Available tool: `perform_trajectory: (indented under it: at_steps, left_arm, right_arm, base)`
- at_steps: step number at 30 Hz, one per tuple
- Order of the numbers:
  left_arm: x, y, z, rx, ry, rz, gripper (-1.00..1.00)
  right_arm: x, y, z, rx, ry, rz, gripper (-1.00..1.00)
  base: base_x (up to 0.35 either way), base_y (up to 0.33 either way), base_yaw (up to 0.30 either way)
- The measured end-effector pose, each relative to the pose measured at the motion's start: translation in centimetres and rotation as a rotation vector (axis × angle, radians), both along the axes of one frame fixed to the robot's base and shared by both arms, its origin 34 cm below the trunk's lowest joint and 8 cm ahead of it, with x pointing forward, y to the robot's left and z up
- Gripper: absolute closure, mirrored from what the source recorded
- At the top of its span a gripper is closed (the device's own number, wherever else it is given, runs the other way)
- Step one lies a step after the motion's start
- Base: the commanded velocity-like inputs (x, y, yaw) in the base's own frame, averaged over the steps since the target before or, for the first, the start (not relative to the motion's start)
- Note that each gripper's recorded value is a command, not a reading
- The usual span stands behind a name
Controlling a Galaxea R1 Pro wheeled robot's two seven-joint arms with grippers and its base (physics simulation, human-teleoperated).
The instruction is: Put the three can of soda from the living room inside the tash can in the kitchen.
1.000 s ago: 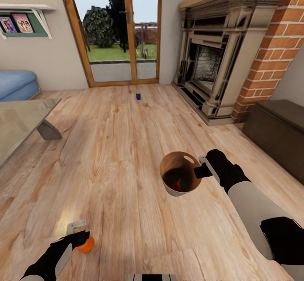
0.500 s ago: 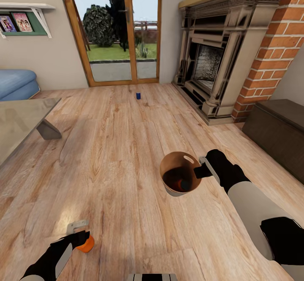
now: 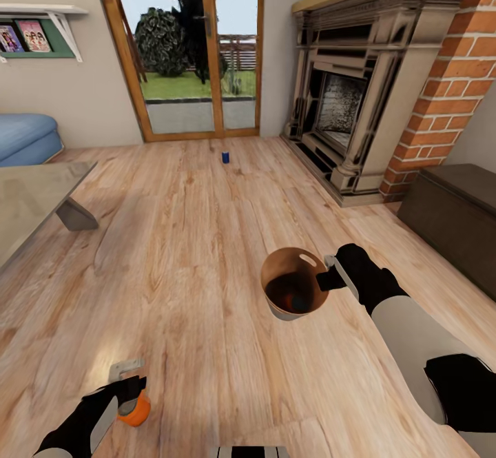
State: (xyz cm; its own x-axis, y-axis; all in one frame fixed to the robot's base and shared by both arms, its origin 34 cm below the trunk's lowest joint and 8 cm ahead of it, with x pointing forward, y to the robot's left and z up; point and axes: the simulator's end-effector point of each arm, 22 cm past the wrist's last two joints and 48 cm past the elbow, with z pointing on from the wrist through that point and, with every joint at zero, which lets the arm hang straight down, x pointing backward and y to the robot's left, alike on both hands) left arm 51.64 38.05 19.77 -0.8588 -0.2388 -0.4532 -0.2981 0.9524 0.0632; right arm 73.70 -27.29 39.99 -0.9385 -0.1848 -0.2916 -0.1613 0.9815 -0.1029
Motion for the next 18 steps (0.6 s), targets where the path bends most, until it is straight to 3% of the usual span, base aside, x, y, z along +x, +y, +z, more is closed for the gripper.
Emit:
perform_trajectory:
  at_steps: [18]
  left_arm:
    - [-0.3, 0.0, -0.6, 0.000, 0.012, 0.000, -1.00]
  right_arm:
    - [-0.2, 0.1, -1.2, 0.002, 0.017, 0.001, 1.00]
  base:
    - [0.030, 0.000, 0.000]
